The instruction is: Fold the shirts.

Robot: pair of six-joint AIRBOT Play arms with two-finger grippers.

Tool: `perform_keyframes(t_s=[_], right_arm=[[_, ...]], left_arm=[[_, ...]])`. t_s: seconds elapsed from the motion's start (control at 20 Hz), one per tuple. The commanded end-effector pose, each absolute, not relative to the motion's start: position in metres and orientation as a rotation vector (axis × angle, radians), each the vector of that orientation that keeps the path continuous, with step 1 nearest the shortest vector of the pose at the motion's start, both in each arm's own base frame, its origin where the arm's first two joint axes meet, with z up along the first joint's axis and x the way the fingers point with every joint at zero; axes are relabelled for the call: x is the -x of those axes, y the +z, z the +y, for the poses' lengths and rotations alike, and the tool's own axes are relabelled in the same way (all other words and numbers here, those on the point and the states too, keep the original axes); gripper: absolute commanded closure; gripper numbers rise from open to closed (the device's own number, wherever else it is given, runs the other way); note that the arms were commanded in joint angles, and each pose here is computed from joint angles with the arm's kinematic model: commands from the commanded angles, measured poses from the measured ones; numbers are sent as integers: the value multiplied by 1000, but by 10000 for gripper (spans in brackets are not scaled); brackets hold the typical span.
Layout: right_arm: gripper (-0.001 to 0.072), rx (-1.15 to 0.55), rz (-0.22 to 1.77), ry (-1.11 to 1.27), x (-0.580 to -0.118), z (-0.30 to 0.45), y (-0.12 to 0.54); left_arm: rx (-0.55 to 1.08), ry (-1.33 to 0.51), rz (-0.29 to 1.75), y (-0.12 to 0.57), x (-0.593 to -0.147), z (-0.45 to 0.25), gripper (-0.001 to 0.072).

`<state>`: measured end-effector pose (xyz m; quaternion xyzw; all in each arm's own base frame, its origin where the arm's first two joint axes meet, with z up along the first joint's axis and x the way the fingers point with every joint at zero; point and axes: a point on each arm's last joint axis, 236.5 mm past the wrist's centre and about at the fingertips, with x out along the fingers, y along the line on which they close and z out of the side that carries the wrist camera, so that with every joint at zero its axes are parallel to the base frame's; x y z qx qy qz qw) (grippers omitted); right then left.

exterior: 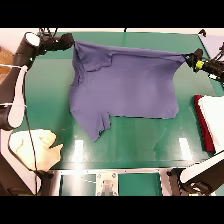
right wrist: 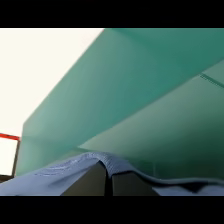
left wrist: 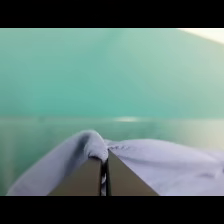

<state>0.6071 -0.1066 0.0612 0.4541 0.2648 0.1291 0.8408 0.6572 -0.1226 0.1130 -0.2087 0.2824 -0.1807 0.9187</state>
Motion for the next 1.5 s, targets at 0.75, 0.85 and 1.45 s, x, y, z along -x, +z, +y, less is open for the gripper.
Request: perform_keyframes(t_s=[0.75, 0.85, 1.45], right_arm=[[699, -723, 1169, 110, -504, -109, -81], [698, -720, 1171, 109, -503, -110, -82], [499, -830, 1316, 128, -467, -116, -41]], left_arm=[[290, -327, 1304, -59, -529, -111, 687], [286, -343, 1340, -60, -520, -115, 687], [310, -393, 1721, -47, -429, -118, 190]])
